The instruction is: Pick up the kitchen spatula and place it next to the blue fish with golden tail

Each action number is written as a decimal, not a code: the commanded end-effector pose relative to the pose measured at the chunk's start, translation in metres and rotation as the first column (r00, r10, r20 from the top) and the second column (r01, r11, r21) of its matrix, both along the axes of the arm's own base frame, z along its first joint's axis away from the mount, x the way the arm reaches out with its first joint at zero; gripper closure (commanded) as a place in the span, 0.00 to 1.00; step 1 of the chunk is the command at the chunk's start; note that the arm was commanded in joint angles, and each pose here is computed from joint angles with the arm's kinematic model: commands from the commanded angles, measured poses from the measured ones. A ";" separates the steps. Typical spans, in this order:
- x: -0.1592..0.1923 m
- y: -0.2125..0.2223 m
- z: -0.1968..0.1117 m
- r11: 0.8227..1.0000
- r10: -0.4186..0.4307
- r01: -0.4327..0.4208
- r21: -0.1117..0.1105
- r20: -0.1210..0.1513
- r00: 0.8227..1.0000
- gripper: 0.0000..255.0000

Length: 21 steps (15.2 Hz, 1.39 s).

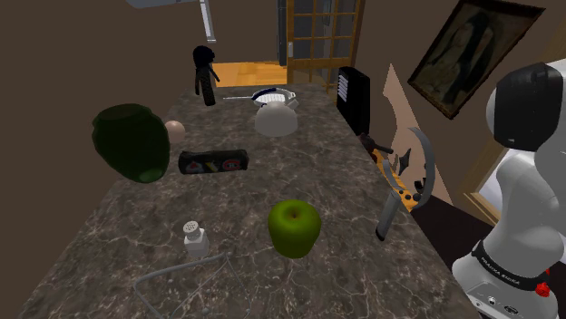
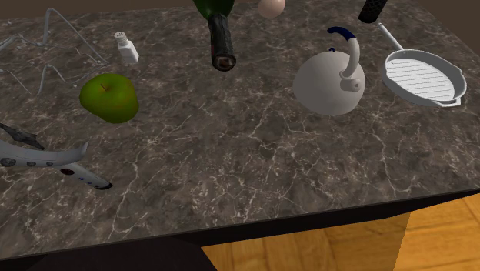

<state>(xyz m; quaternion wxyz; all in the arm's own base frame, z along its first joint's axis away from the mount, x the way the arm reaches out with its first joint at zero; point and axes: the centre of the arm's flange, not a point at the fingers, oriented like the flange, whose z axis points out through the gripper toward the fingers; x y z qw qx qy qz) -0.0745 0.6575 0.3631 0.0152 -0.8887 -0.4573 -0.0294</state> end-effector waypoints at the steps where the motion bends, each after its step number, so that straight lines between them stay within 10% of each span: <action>1: -0.001 0.000 -0.010 1.000 0.000 0.000 0.000 0.000 1.000 1.00; 9: 0.000 0.000 -0.013 1.000 0.000 0.000 0.000 0.000 1.000 1.00; 10: 0.000 0.000 -0.013 1.000 0.000 0.000 0.000 0.000 1.000 0.00; 21: -0.002 -0.003 0.037 1.000 0.000 0.000 0.000 0.000 1.000 0.00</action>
